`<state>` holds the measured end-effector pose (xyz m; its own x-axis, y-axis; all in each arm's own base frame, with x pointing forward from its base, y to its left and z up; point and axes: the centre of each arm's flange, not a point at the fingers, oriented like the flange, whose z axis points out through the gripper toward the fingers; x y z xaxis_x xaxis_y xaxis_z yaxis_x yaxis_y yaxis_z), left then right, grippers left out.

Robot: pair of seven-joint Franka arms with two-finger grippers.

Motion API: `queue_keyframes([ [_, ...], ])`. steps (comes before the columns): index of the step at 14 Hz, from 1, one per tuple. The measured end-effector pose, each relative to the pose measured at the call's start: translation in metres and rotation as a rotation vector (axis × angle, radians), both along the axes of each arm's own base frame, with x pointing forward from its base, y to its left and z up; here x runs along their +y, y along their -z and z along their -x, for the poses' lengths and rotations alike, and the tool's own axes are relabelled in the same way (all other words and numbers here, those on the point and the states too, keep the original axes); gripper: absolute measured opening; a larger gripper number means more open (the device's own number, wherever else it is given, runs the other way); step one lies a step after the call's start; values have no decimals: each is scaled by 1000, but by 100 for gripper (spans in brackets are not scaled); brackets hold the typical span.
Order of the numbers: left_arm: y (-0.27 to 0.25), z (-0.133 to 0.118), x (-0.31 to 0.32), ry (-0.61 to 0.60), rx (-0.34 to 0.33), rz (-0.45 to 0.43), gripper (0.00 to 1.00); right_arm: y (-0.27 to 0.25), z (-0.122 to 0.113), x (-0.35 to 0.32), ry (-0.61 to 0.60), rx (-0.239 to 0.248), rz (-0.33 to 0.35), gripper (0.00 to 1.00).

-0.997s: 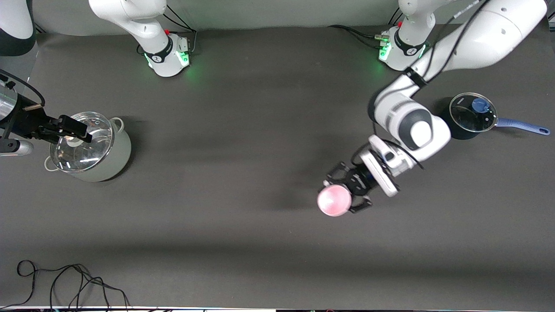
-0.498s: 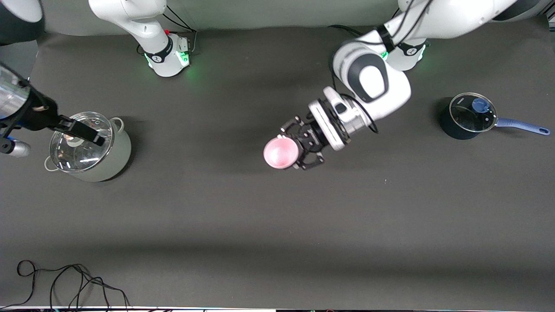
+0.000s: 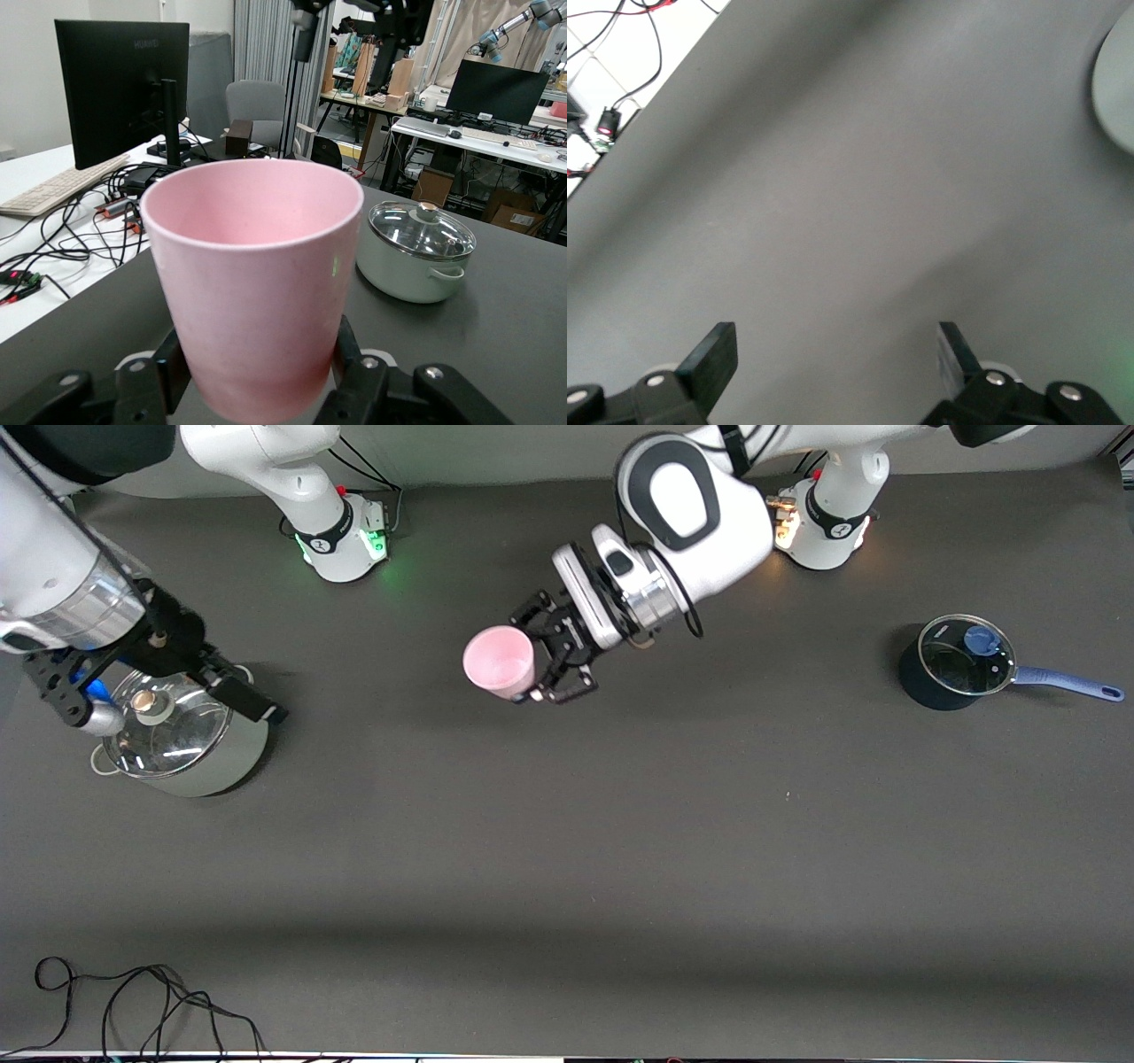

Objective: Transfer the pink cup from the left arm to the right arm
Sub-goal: 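Lift the pink cup with the left gripper toward the table middle, then hold the cup with the left gripper while the right gripper grasps its rim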

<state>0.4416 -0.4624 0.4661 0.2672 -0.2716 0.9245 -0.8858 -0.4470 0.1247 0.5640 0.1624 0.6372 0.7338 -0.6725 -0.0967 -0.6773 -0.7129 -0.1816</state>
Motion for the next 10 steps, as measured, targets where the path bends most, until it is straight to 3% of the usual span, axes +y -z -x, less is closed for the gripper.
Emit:
queue_keyframes([
  [5,-5,-4,-1,-20,-8,-3,65,-30,24,80,136,11,-67,100],
  [10,-1,-11,4,-36,-8,-13,65,-20,51,169,253,86,-73,98],
])
